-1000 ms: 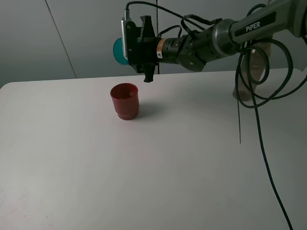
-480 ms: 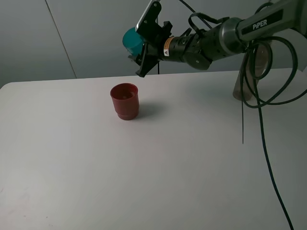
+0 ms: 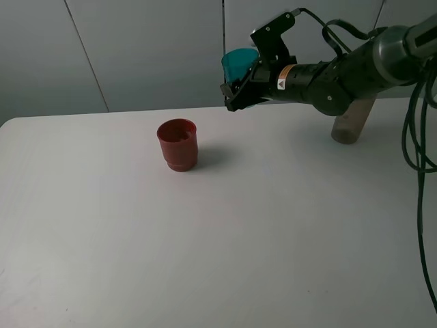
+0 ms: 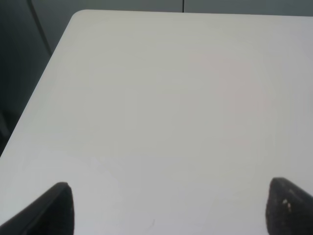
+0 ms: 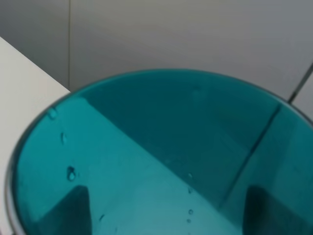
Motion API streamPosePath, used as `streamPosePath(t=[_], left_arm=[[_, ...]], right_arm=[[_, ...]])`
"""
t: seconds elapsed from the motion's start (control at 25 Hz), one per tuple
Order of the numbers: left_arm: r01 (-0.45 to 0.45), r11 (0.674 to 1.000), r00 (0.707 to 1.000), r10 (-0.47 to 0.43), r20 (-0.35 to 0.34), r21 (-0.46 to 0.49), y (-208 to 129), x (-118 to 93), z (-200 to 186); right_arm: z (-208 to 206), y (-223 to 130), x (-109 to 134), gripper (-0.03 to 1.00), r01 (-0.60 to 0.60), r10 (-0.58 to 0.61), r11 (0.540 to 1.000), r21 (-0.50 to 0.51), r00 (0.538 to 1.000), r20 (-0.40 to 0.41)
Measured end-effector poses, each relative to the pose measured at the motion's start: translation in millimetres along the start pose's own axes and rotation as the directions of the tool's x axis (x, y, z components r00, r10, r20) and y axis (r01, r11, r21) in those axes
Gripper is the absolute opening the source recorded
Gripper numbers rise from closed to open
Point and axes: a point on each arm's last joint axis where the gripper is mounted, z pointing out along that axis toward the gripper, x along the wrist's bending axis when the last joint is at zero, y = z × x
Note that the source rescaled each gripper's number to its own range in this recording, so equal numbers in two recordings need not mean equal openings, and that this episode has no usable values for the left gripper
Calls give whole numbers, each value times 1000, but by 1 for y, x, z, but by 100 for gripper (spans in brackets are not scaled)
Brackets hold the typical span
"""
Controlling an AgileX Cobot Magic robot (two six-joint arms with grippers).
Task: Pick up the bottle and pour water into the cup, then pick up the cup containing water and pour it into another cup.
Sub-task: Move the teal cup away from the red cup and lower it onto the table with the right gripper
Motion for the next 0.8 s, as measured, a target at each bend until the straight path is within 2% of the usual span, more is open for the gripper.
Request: streamPosePath(t=[0.16, 0.32, 0.48, 0.8], left_arm=[[0, 1000, 1000, 0, 0, 0, 0, 0, 0], [0, 1000, 1000, 0, 0, 0, 0, 0, 0], [0, 1000, 1000, 0, 0, 0, 0, 0, 0], [0, 1000, 1000, 0, 0, 0, 0, 0, 0]], right_arm=[[-23, -26, -6, 8, -111, 109, 993, 29, 993, 52], [-41, -55, -11, 8, -224, 214, 973, 56, 966, 149], [-53, -71, -11, 8, -213, 197, 976, 52, 957, 214], [-47, -100, -12, 8, -218, 193, 972, 88, 953, 233]])
